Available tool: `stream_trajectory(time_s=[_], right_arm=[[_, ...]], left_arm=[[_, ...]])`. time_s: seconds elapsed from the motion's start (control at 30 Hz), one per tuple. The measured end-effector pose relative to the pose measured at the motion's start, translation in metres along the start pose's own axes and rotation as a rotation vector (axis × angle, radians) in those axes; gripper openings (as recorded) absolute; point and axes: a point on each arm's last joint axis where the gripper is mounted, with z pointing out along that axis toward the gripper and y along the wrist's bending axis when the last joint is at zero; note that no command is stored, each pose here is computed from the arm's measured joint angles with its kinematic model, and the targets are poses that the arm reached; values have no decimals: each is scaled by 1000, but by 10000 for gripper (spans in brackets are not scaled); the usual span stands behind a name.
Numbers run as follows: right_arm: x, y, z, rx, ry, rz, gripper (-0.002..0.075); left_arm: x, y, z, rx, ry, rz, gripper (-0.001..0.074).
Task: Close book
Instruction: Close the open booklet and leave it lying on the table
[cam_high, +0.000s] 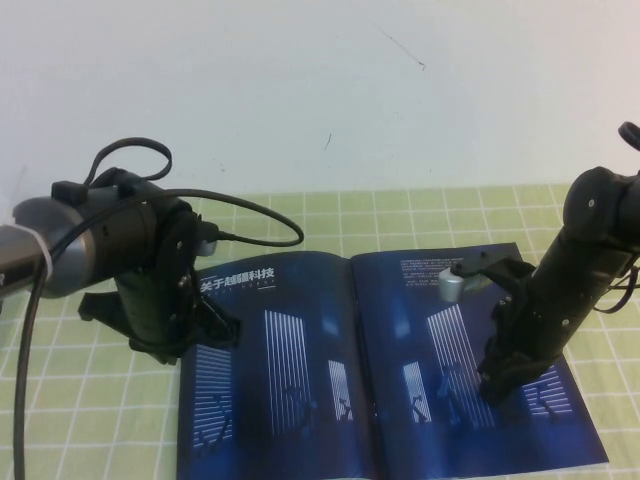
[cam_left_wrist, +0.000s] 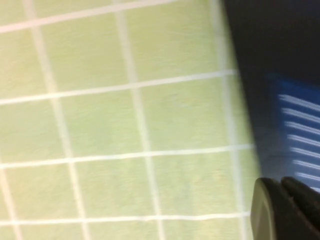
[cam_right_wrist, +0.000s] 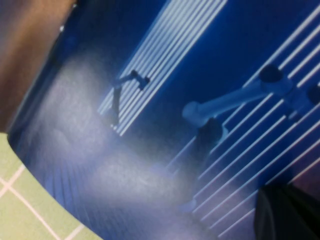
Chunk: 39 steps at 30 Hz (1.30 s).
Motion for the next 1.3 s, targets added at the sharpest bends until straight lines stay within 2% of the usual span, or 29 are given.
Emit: stream_trajectory(time_s=[0.23,0.33,0.6,1.0,1.3], right_arm=[[0,0,0,2,-3,3,-3],[0,0,0,1,-4,4,-3],[-1,0,0,-1,-9,8,-3],[-1,0,1,-11,-30,29,-3],[-2,0,1,-17,-41,37,-3]], left_arm=[[-6,36,6,-43,16,-144,-4],[-6,43,7,-39,28,-165,-4],[-5,31,9,85,40,-162,-4],[-1,26,41,63,140,-146,-4],[3,-9,37,179,129,-99,-4]])
